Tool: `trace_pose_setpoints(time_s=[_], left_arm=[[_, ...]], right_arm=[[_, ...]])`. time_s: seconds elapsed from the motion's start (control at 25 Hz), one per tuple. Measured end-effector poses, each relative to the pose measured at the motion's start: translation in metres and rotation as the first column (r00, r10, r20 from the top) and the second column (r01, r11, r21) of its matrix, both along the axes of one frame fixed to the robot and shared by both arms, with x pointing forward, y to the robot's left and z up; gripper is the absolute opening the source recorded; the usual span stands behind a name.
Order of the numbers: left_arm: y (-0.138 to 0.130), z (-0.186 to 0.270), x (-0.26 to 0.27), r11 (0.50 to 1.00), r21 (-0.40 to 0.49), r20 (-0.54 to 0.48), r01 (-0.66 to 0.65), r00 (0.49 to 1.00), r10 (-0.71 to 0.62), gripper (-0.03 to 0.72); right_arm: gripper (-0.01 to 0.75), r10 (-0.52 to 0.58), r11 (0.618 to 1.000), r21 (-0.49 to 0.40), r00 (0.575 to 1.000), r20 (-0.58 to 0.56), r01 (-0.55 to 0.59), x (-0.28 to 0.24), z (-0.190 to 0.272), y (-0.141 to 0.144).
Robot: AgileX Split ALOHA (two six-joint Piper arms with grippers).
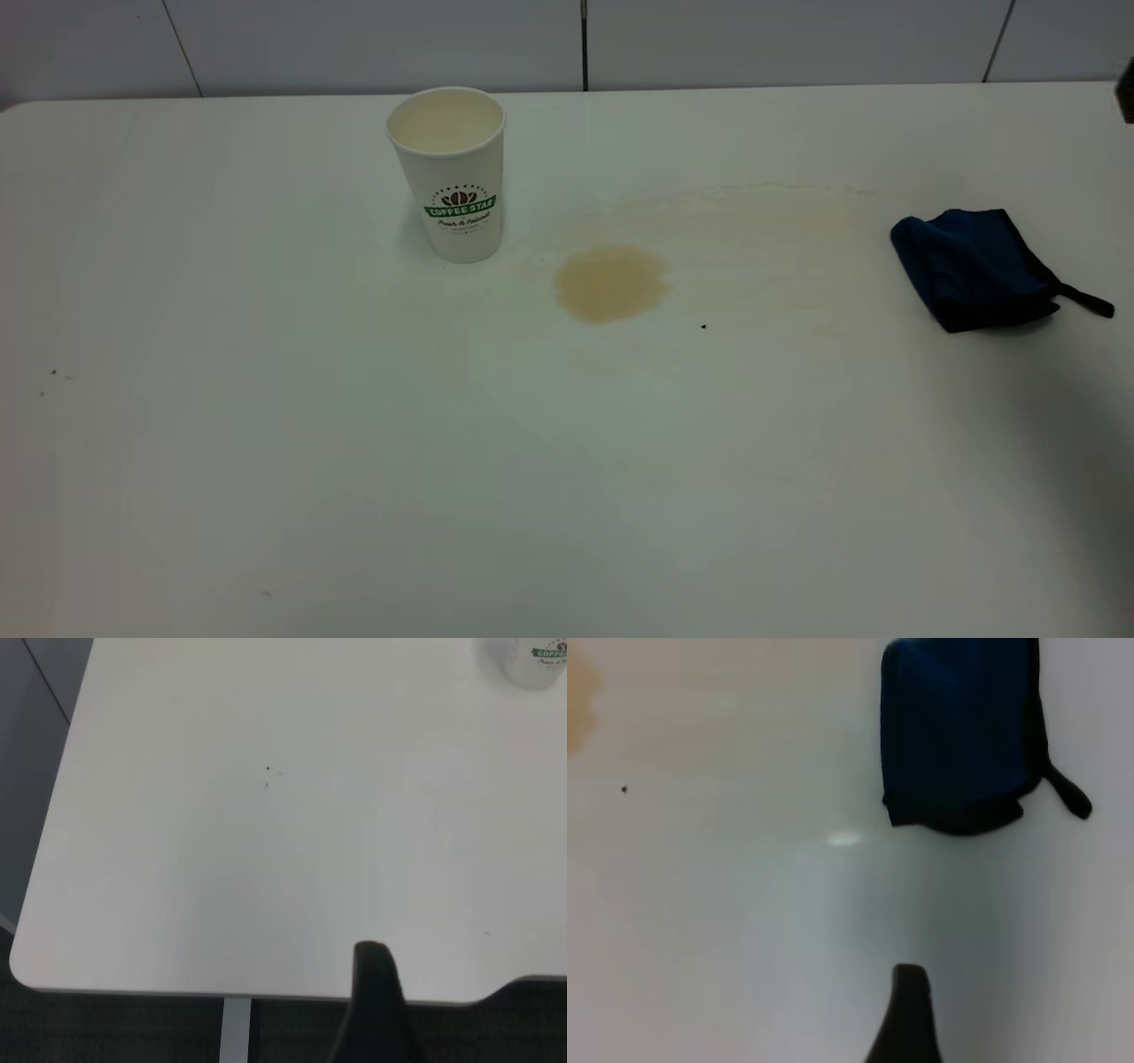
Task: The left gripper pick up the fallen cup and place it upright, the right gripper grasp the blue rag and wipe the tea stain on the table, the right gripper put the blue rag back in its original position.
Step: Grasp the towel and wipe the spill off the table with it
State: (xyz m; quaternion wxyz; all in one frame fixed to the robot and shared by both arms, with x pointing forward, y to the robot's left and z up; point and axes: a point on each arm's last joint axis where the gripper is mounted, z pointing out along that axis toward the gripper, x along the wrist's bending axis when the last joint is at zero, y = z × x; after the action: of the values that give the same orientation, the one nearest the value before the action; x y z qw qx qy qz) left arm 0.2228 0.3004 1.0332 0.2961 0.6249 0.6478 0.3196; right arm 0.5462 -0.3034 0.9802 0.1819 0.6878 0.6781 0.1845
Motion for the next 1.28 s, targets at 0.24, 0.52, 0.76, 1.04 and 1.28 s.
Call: trace_pose_setpoints(time_s=[0.24,0.52,0.76,1.04,1.28], left_arm=[[0.000,0.000,0.000,1.000,0.000,0.000,0.000,1.000,0.000,0.579],[0.000,0.000,0.000,1.000,0.000,0.000,0.000,1.000,0.000,0.579],[0.000,0.000,0.000,1.000,0.000,0.000,0.000,1.000,0.000,0.579],[0.000,0.000,0.000,1.000,0.000,0.000,0.000,1.000,0.000,0.579],[0.000,0.000,0.000,1.000,-0.001,0.000,-0.001,1.000,0.001,0.579]], right_arm=[[0.696,0.024,0.999,-0.019,0.992,-0.122,-0.027,0.051,-0.024,-0.002],[0.694,0.036,0.999,-0.019,0.977,-0.208,-0.041,0.100,-0.060,-0.003],[0.685,0.036,0.999,-0.015,0.960,-0.278,-0.042,0.128,-0.105,-0.003],[0.682,0.032,0.999,-0.002,0.949,-0.315,-0.034,0.159,-0.148,-0.003],[0.680,0.019,1.000,0.005,0.933,-0.359,-0.018,0.181,-0.172,-0.013]])
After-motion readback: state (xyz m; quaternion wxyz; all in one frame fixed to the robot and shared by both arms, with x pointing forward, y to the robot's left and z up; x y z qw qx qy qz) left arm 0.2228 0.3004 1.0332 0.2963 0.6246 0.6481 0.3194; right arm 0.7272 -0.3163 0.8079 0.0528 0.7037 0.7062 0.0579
